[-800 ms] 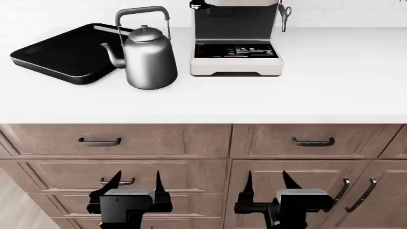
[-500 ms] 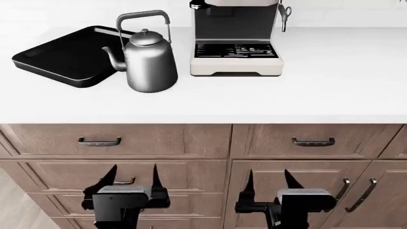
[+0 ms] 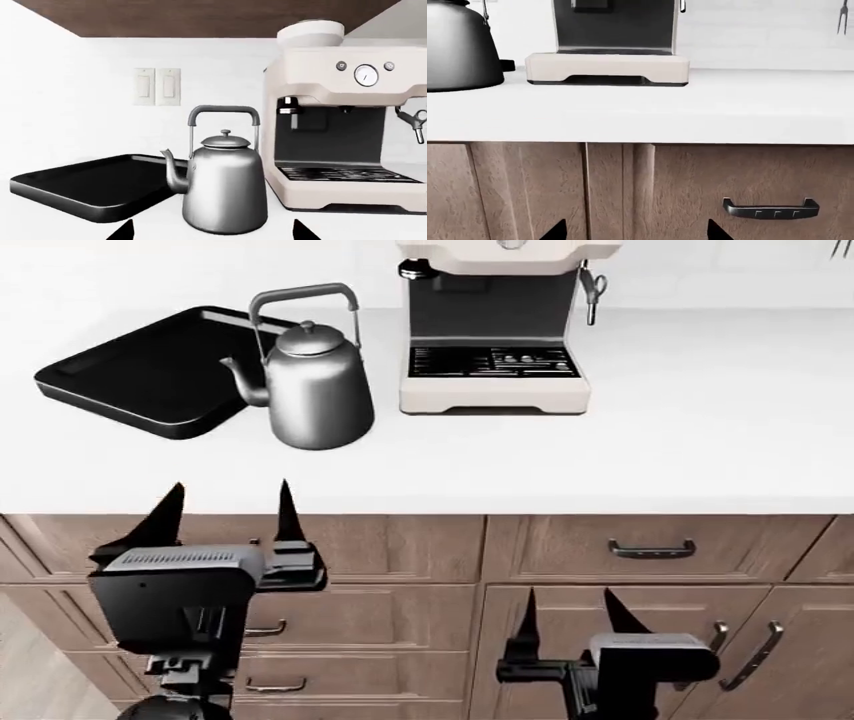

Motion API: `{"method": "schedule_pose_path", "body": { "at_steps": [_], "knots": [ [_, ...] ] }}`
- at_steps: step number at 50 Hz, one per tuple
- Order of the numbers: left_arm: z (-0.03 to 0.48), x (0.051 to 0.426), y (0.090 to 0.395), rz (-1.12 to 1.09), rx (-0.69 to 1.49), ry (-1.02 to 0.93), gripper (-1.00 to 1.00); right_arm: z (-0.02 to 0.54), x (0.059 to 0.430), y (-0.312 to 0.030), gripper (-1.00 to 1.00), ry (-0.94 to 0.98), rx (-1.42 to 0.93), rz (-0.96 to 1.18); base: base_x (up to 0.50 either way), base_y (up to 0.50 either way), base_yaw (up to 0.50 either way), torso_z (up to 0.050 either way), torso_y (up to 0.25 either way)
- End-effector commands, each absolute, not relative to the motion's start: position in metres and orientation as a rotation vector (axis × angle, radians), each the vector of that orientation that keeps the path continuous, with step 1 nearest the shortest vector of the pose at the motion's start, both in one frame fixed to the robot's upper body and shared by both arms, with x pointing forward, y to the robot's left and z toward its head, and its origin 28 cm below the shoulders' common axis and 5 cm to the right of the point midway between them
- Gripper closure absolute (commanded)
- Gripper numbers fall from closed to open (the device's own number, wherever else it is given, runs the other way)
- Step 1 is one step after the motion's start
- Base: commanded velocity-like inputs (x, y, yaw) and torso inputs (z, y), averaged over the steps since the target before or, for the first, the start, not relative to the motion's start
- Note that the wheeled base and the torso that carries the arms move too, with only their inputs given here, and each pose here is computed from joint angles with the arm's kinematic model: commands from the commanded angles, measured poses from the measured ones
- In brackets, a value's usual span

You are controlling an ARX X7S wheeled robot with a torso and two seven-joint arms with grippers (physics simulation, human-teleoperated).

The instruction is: Pick the kettle from the counter and place it on the tray. Then pick the mug from the cabinet and place it on the tray. Then close the cabinet doors.

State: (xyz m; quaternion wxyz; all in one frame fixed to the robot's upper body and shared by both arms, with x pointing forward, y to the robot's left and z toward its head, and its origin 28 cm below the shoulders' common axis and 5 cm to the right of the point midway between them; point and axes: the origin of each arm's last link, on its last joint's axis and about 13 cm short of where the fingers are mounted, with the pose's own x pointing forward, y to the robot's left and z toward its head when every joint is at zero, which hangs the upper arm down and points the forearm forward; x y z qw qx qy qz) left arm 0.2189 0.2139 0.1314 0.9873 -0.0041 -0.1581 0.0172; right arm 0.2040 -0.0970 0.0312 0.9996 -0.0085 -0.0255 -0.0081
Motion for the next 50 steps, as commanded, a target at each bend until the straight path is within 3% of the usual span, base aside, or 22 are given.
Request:
{"method": "schedule_pose_path", "body": {
  "at_steps": [1, 29, 43, 50],
  "knots": [
    [0.205, 0.235, 0.215, 0.067, 0.052, -0.466, -1.0, 0.043, 0.2, -0.095, -1.0, -0.071, 0.001, -0.002, 0.0, 0.0, 0.0, 0.05, 0.016],
    [0.504, 0.236, 0.197, 0.097, 0.085, -0.729, -1.0, 0.06, 0.191, -0.093, -1.0, -0.131, 0.002, 0.005, 0.0, 0.0, 0.0, 0.05, 0.014],
    [0.58, 0.275, 0.184, 0.189, 0.03, -0.558, -1.0, 0.064, 0.188, -0.094, -1.0, -0.14, 0.003, 0.005, 0.0, 0.0, 0.0, 0.05, 0.014],
    [0.584, 0.284, 0.184, 0.191, 0.03, -0.438, -1.0, 0.068, 0.188, -0.094, -1.0, -0.147, -0.006, 0.002, 0.0, 0.0, 0.0, 0.05, 0.014]
  ]
}}
